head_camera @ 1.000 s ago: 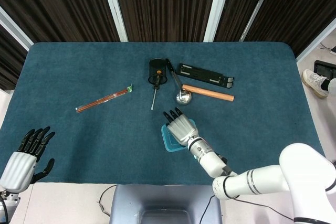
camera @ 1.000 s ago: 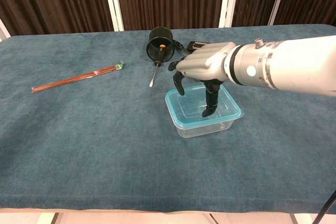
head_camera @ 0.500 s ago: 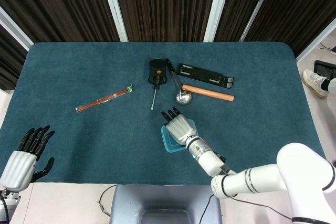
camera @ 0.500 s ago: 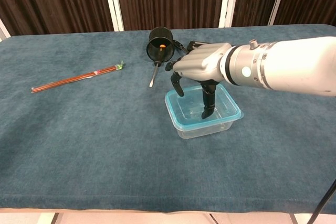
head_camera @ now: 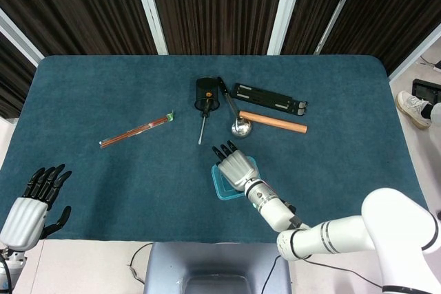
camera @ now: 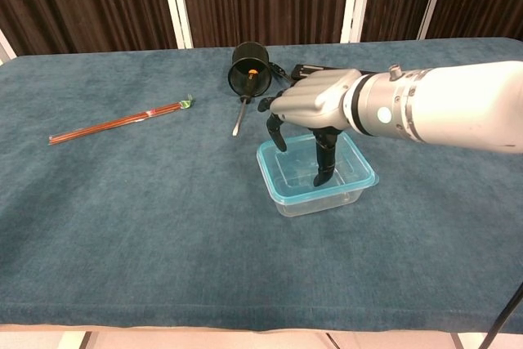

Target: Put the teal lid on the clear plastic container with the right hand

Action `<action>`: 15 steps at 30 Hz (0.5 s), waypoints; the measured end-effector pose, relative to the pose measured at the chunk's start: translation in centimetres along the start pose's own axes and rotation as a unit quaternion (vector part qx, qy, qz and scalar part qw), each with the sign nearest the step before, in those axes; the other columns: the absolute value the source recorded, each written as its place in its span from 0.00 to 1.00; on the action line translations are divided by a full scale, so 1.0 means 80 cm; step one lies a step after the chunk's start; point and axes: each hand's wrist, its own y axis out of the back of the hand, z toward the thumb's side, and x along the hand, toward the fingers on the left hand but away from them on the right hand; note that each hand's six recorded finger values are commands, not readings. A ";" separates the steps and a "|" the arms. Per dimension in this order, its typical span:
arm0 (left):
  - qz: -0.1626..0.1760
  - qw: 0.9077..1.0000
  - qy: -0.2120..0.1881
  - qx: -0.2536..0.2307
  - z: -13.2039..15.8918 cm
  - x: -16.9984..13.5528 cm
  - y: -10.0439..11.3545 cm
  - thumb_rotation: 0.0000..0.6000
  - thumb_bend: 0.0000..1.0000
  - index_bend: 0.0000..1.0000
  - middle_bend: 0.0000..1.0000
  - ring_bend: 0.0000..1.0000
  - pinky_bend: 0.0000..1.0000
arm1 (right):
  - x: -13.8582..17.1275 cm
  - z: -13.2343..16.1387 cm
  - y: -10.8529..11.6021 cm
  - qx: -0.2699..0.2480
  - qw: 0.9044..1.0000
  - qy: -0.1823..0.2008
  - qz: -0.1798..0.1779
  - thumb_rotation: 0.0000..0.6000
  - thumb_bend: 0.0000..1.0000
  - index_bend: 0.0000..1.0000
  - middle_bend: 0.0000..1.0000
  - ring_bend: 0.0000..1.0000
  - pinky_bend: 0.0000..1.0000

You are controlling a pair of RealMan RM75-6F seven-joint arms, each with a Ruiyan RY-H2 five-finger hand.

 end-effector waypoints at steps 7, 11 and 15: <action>0.000 1.000 0.000 -0.001 0.000 0.000 0.001 1.00 0.44 0.00 0.00 0.00 0.02 | -0.001 0.002 -0.002 -0.003 1.000 0.001 0.001 1.00 0.23 0.52 0.05 0.03 0.15; 0.001 1.000 0.000 -0.002 -0.001 0.000 0.001 1.00 0.44 0.00 0.00 0.00 0.02 | -0.001 0.002 -0.004 -0.003 1.000 0.001 0.001 1.00 0.23 0.51 0.05 0.03 0.15; 0.001 1.000 0.000 -0.002 -0.001 0.000 0.002 1.00 0.44 0.00 0.00 0.00 0.02 | -0.002 0.003 -0.006 -0.002 1.000 0.002 0.003 1.00 0.23 0.51 0.05 0.03 0.15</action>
